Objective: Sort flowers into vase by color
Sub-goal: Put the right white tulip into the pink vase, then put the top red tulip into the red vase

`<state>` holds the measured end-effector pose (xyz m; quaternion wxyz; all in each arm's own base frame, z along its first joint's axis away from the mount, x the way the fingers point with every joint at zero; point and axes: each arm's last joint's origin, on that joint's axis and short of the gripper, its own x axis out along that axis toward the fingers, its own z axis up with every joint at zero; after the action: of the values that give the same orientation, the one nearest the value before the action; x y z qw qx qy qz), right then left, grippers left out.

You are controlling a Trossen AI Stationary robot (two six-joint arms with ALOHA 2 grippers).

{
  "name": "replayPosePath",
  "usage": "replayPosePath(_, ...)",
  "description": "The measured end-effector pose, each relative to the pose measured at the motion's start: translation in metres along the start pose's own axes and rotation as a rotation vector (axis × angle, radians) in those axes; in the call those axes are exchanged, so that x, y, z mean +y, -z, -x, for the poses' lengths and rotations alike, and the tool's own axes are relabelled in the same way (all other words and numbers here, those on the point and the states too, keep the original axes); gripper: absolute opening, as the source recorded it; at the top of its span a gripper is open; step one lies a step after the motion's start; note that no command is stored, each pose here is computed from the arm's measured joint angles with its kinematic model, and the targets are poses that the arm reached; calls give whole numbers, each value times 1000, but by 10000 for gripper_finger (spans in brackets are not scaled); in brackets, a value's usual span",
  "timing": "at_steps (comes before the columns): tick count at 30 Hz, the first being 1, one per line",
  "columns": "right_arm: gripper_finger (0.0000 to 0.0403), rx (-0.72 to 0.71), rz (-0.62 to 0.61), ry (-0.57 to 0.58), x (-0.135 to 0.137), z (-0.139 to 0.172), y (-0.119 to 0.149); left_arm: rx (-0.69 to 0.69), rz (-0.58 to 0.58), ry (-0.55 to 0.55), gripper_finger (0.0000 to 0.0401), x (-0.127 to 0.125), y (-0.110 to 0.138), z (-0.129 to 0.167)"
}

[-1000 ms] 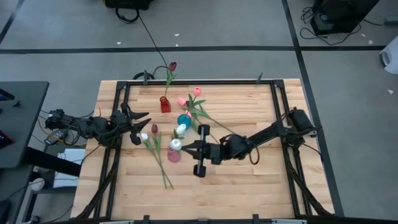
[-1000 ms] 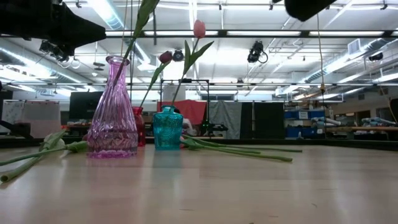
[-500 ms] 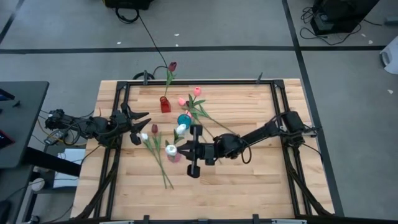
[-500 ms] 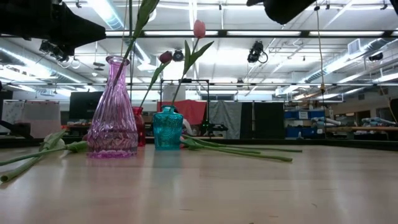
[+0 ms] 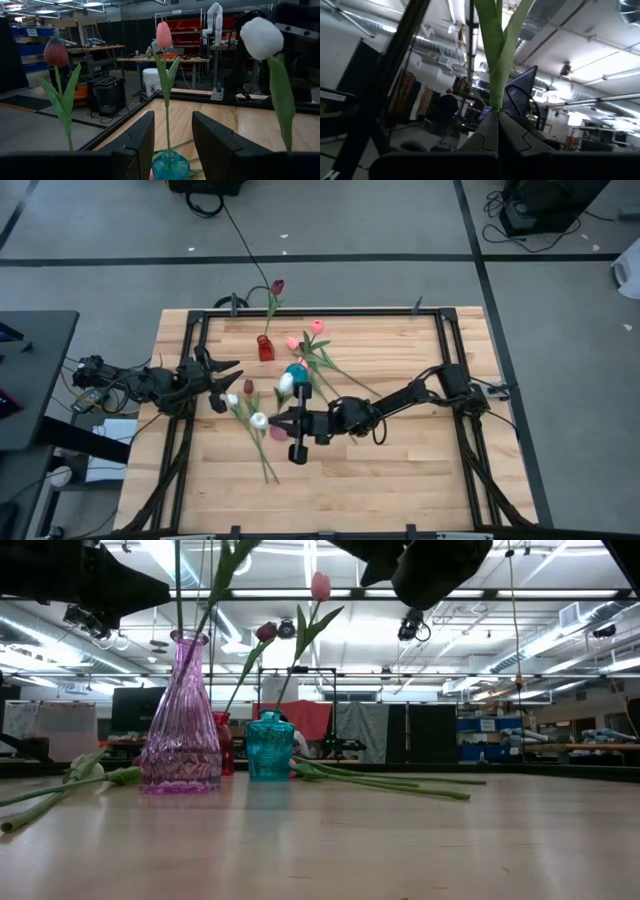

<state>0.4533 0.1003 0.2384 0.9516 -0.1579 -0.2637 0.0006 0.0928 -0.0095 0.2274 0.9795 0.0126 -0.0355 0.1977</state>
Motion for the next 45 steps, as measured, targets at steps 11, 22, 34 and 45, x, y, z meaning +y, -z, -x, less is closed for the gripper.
replayPosePath(11, 5, 154, 16, 65, 1, 0, 10, 1, -2, 0, 137, 0, 0, 0)
replayPosePath(22, 26, 470, 33, 207, 14, 9, 25, 1, -2, 0, 137, 0, 0, 0)
replayPosePath(34, 163, 817, -195, 51, -22, 14, -16, -2, 1, 0, 137, 0, 0, 0)
replayPosePath(45, 187, 1255, -418, -95, -39, 54, -63, -3, 2, 0, 137, 0, 0, 0)
